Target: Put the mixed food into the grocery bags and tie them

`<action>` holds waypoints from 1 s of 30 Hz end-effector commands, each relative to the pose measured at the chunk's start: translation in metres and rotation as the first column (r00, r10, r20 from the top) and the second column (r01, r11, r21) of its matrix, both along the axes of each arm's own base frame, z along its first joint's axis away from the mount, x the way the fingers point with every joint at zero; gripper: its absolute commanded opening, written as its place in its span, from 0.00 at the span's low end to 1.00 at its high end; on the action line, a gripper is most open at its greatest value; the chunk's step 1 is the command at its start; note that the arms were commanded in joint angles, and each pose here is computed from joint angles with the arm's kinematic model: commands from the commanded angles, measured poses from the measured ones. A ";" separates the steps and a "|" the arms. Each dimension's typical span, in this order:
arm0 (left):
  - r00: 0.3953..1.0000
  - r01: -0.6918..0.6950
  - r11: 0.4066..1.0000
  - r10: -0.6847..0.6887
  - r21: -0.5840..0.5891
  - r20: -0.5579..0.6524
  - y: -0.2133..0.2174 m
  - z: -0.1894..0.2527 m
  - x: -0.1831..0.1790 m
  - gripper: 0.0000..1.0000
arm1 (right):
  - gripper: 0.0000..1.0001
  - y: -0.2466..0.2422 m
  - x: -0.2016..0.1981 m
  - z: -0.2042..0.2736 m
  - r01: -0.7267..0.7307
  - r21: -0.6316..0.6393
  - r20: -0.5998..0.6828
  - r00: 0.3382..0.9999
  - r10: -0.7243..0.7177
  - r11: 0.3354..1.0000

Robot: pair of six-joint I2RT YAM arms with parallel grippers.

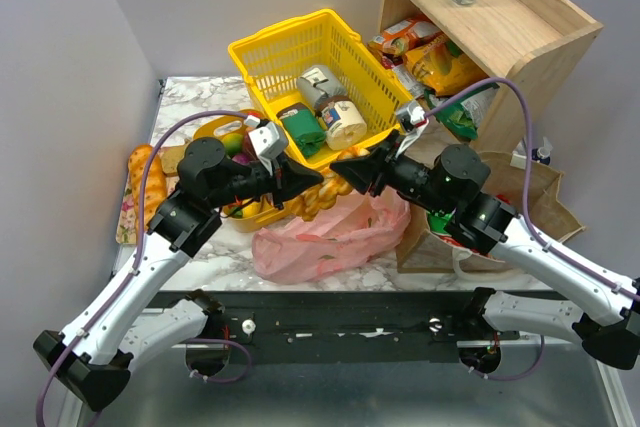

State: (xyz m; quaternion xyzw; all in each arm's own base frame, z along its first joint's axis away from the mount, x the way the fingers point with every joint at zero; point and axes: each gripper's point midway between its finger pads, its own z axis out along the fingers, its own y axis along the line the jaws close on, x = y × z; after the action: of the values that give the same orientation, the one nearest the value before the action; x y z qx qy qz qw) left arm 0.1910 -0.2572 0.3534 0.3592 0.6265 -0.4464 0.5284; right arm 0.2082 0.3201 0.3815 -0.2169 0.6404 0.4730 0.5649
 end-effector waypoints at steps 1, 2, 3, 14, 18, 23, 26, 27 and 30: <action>0.998 0.033 0.999 -0.031 -0.040 0.050 -0.002 0.013 -0.007 0.00 | 0.27 -0.005 0.011 -0.013 0.061 -0.027 -0.020 0.998 -0.062 0.998; 0.999 0.026 0.999 -0.025 -0.034 0.040 -0.002 0.010 -0.005 0.01 | 0.22 -0.007 0.014 -0.015 0.083 -0.038 -0.020 0.996 -0.083 0.996; 0.999 0.014 1.000 -0.013 -0.023 0.030 -0.001 0.007 -0.003 0.14 | 0.15 -0.011 0.016 -0.020 0.099 -0.058 -0.025 0.995 -0.101 0.993; 0.874 -0.442 0.851 0.479 0.285 -0.076 0.073 -0.073 0.038 0.99 | 0.06 -0.083 0.034 -0.051 0.384 -0.292 0.069 0.922 -0.381 0.876; 0.860 -0.410 0.837 0.487 0.363 -0.154 0.080 -0.096 0.023 0.99 | 0.05 -0.094 0.034 -0.072 0.400 -0.369 0.068 0.912 -0.404 0.839; 0.834 -0.409 0.812 0.518 0.415 -0.190 0.093 -0.107 0.010 0.99 | 0.05 -0.092 0.039 -0.092 0.398 -0.432 0.084 0.911 -0.403 0.809; 0.819 -0.433 0.798 0.543 0.419 -0.187 0.101 -0.102 0.005 0.99 | 0.02 -0.085 0.046 -0.102 0.386 -0.480 0.091 0.915 -0.393 0.788; 0.813 -0.413 0.794 0.542 0.446 -0.214 0.102 -0.108 0.000 0.99 | 0.01 -0.081 0.049 -0.112 0.373 -0.513 0.084 0.918 -0.388 0.773; 0.800 -0.356 0.804 0.525 0.476 -0.289 0.100 -0.116 -0.015 0.99 | 0.01 -0.073 0.052 -0.115 0.351 -0.539 0.084 0.927 -0.366 0.766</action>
State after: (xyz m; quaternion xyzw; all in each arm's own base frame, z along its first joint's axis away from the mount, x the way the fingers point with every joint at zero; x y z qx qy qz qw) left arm 0.1962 -0.1661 0.2500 0.2167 0.8359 -0.2373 0.4450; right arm 0.2524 0.2458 0.2689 -0.2190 0.7799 0.1867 0.5558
